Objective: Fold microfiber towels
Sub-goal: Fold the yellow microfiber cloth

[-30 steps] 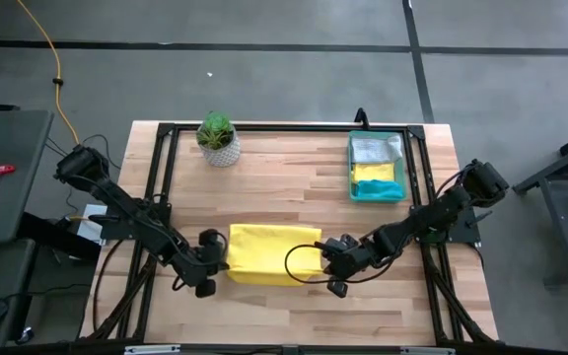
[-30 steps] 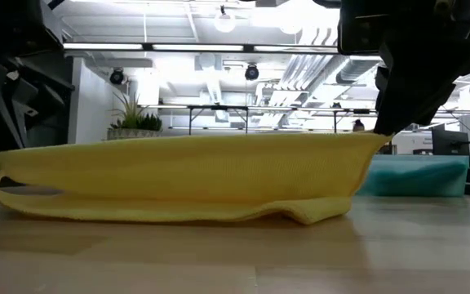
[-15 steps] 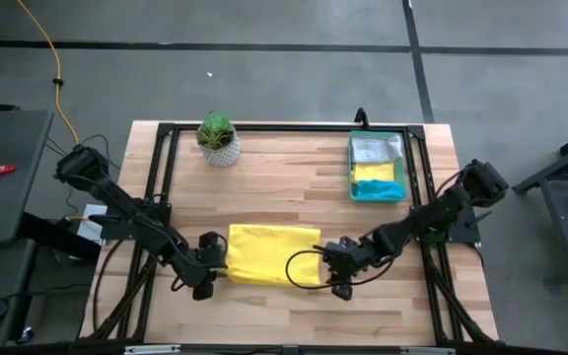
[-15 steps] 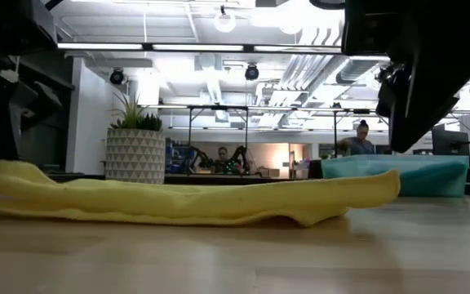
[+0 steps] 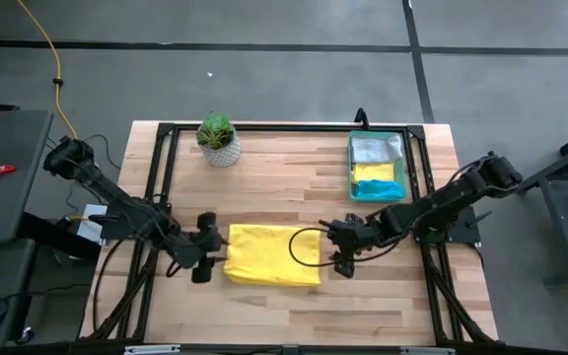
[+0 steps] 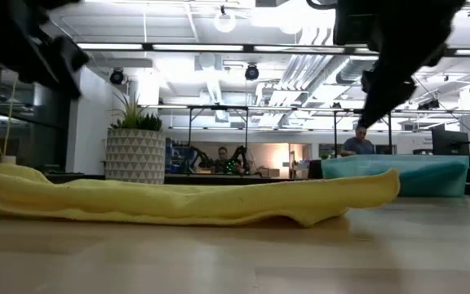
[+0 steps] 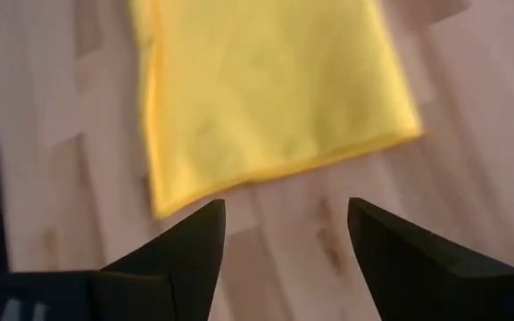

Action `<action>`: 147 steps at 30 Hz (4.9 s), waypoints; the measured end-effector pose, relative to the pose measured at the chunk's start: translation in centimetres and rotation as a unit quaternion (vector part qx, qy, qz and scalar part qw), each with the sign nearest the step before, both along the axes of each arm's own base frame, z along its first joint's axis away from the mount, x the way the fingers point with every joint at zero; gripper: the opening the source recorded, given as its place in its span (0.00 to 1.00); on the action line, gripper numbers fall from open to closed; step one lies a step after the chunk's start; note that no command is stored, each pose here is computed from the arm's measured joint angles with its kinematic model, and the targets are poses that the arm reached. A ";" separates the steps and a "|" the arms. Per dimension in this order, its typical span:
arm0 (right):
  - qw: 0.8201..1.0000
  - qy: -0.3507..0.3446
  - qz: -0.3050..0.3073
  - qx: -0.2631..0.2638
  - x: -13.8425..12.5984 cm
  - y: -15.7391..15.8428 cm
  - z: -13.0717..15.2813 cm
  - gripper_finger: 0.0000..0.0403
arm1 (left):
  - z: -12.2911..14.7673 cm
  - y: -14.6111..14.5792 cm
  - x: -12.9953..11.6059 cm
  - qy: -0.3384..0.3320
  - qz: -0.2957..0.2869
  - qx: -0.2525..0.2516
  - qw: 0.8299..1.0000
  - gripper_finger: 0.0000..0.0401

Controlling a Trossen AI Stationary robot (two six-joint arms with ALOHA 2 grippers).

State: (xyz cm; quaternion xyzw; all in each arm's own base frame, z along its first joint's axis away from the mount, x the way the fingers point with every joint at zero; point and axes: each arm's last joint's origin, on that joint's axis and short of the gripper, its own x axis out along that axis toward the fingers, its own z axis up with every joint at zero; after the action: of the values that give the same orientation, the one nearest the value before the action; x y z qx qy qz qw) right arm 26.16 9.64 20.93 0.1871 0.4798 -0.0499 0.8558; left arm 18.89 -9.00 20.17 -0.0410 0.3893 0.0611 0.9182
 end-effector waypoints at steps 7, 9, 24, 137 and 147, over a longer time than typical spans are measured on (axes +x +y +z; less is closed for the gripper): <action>0.999 -0.013 -0.030 -0.026 0.6 -1.2 0.0 0.57 | -3.7 1.0 2.3 0.066 -0.009 0.057 0.996 0.29; 0.999 -0.016 -0.034 -0.025 0.7 -1.4 0.0 0.57 | -4.8 0.6 2.9 0.081 -0.029 0.057 0.995 0.18; 0.999 -0.012 -0.037 -0.024 0.7 -1.6 0.0 0.57 | -5.8 -2.3 4.5 0.122 -0.063 -0.011 0.990 0.00; 0.991 0.076 0.050 -0.098 5.1 -6.5 -8.2 0.12 | -7.8 10.6 3.9 0.218 0.124 -0.171 0.953 0.02; 0.990 0.095 0.034 -0.103 3.9 -9.1 -6.4 0.01 | -6.6 11.9 5.0 0.196 0.106 -0.090 0.971 0.01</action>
State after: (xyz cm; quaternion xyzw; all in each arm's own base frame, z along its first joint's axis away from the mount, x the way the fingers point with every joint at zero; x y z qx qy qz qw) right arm 30.06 0.57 14.51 0.0760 0.5574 -0.0879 0.8221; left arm 23.94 2.87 13.55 -0.1520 0.5586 0.1299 0.8050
